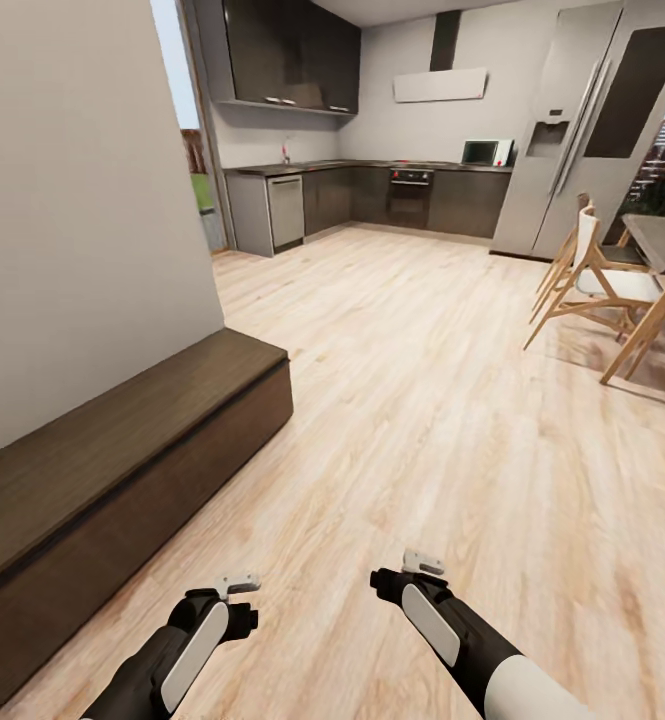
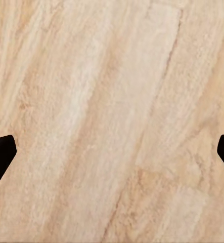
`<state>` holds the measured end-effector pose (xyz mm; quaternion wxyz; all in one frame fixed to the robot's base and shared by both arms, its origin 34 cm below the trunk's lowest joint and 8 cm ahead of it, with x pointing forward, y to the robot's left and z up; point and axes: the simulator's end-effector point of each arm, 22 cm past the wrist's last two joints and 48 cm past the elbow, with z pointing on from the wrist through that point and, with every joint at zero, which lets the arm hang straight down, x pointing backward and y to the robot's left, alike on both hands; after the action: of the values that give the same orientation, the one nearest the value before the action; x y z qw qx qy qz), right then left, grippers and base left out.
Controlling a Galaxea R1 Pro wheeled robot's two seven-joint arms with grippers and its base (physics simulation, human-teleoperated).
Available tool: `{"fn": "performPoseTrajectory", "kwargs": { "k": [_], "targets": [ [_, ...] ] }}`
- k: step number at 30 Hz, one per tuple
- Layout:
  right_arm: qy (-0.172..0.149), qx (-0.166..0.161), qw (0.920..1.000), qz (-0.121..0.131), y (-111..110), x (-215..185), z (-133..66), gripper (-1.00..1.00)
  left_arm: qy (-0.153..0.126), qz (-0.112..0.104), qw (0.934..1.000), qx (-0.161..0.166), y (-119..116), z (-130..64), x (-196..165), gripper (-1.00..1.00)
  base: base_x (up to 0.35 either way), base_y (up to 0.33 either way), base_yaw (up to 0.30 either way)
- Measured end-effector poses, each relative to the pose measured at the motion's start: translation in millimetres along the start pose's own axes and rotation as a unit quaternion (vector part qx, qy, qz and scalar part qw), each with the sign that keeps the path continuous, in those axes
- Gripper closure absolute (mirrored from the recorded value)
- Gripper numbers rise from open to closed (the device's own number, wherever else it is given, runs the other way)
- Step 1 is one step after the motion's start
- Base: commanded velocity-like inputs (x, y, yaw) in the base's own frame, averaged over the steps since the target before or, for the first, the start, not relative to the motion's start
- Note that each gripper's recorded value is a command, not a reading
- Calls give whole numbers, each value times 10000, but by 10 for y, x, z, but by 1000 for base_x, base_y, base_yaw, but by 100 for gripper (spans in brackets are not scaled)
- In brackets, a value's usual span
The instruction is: Place each of the two pumpkins and all three candles from the living room inside a cabinet in the living room (use any cabinet), then make sure every cabinet is closed, and position the cauldron so it is next to a table in the living room.
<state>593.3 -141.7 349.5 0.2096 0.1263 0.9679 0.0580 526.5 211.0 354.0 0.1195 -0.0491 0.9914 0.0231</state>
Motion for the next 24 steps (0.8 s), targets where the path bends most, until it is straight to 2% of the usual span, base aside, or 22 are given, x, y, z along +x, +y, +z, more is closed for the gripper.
{"fn": "performPoseTrajectory", "kwargs": {
  "k": [24],
  "targets": [
    [-13,3,10000,-21,7,-4,0,-100,6,0,10000,-4,2,4,5,-100,1,-2,285]
  ]
}}
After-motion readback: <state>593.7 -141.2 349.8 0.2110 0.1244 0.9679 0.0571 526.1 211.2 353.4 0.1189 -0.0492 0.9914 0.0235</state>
